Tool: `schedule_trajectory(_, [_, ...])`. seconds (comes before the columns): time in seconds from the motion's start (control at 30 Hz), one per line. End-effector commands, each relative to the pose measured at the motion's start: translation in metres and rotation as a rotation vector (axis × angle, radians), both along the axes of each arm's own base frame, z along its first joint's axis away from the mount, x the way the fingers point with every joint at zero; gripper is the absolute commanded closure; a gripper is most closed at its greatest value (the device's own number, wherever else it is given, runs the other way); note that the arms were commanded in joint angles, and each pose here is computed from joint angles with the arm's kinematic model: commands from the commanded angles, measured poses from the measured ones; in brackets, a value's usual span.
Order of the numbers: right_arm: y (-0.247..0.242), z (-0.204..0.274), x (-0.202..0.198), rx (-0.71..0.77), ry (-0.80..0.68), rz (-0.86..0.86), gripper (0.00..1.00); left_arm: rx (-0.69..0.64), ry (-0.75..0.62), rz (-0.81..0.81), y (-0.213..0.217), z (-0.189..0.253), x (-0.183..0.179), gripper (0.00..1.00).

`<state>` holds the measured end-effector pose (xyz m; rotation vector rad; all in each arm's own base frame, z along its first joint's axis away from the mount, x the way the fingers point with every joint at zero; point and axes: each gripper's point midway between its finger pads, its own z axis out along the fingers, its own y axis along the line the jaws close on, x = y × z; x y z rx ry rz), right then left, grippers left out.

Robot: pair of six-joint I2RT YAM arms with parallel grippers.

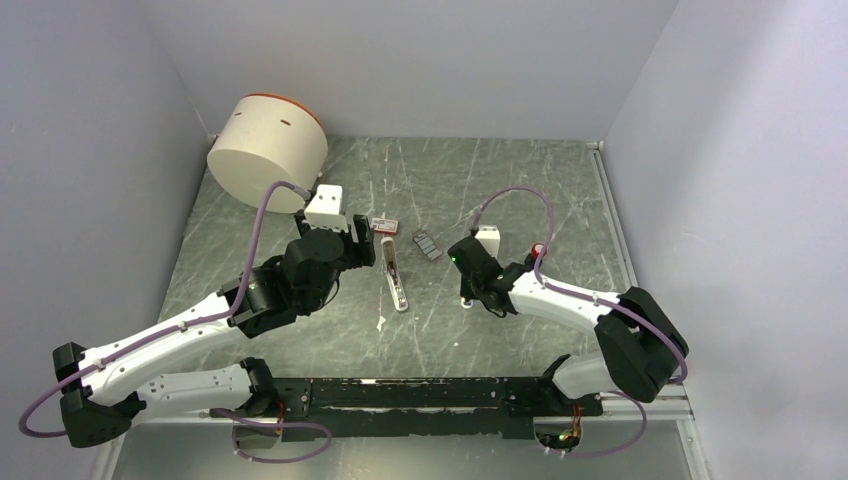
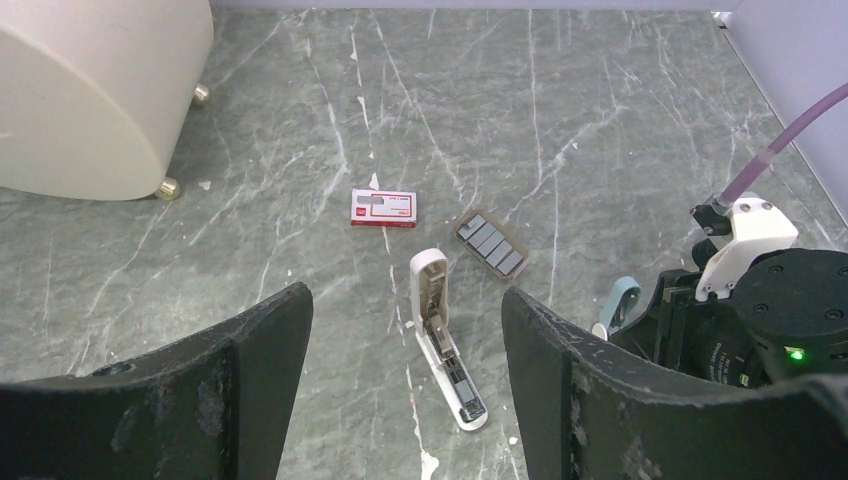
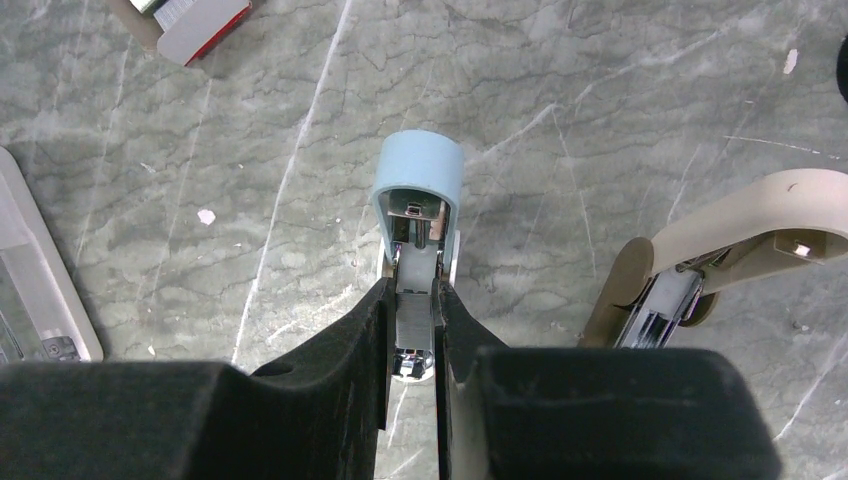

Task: Load the staples into the stapler

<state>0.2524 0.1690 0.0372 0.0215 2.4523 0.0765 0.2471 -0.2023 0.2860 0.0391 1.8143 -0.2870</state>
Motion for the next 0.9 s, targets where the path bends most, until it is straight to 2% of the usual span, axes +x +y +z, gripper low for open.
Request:
schedule_trajectory(0.0, [-0.002, -0.005, -0.001, 0.003, 0.004, -0.019, 0.79, -0.017, -0.001, 0.014, 0.002, 0.000, 0.001, 0.26])
schedule_trajectory(0.5, [0.001, 0.022, 0.006, 0.046, -0.046, -0.077, 0.79, -0.020, -0.003, 0.019, 0.005, 0.001, 0.000, 0.26])
schedule_trajectory(0.87, [0.003, 0.011, 0.004, 0.017, -0.014, -0.116, 0.79, -0.016, -0.005, 0.020, 0.006, 0.001, 0.000, 0.26])
